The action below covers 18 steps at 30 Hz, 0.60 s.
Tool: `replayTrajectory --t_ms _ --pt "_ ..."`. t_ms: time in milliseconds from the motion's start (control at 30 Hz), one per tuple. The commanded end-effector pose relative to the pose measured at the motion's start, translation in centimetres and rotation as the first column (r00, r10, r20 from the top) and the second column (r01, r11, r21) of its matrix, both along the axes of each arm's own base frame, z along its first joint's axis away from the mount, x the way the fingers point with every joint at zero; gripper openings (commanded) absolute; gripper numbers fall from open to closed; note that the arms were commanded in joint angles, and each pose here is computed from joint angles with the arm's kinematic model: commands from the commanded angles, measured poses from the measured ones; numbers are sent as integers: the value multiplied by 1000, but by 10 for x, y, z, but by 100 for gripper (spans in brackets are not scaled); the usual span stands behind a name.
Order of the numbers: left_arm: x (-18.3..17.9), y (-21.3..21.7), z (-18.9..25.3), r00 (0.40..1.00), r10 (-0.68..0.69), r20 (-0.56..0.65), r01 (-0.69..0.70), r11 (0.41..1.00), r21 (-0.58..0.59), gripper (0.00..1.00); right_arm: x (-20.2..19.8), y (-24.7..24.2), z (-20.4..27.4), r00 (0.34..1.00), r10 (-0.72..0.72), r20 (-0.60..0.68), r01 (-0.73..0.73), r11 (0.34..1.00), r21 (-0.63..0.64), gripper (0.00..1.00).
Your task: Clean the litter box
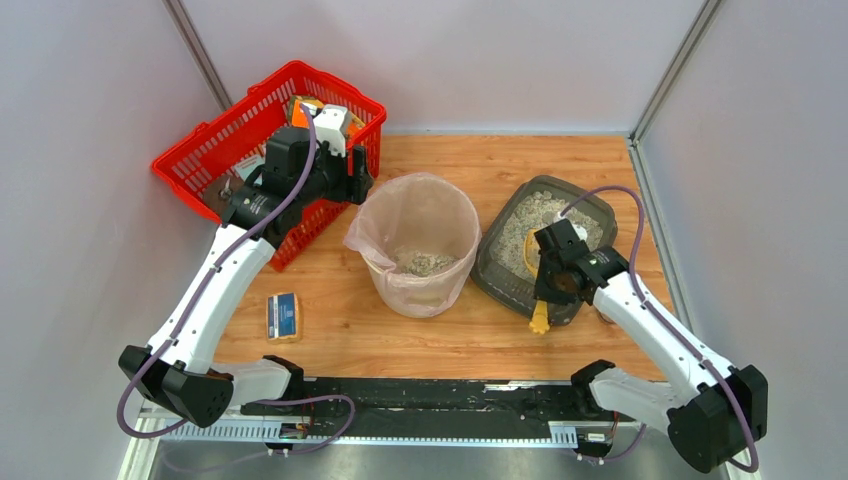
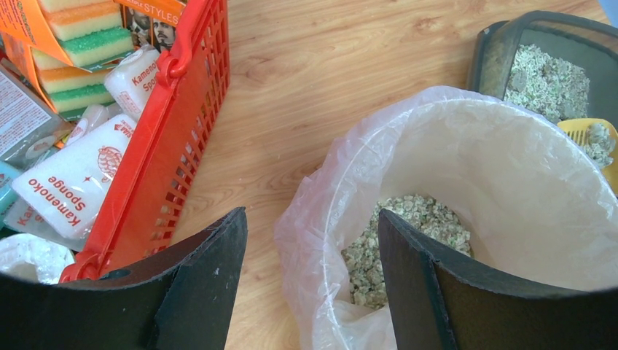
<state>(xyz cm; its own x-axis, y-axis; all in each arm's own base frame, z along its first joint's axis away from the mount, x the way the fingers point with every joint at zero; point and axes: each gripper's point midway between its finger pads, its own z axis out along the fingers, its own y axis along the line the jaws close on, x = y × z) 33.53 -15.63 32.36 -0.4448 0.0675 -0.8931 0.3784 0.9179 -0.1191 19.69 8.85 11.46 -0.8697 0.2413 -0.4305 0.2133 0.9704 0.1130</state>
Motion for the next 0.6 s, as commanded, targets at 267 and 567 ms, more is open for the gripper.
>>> replayTrajectory --t_ms 267,567 --pt "0 0 14 998 -9 55 9 1000 -1 74 7 -1 8 998 54 -22 -54 998 -13 0" --pt "1 -2 11 999 -20 46 20 1000 3 74 1 -18 2 993 73 -94 -83 990 -115 0"
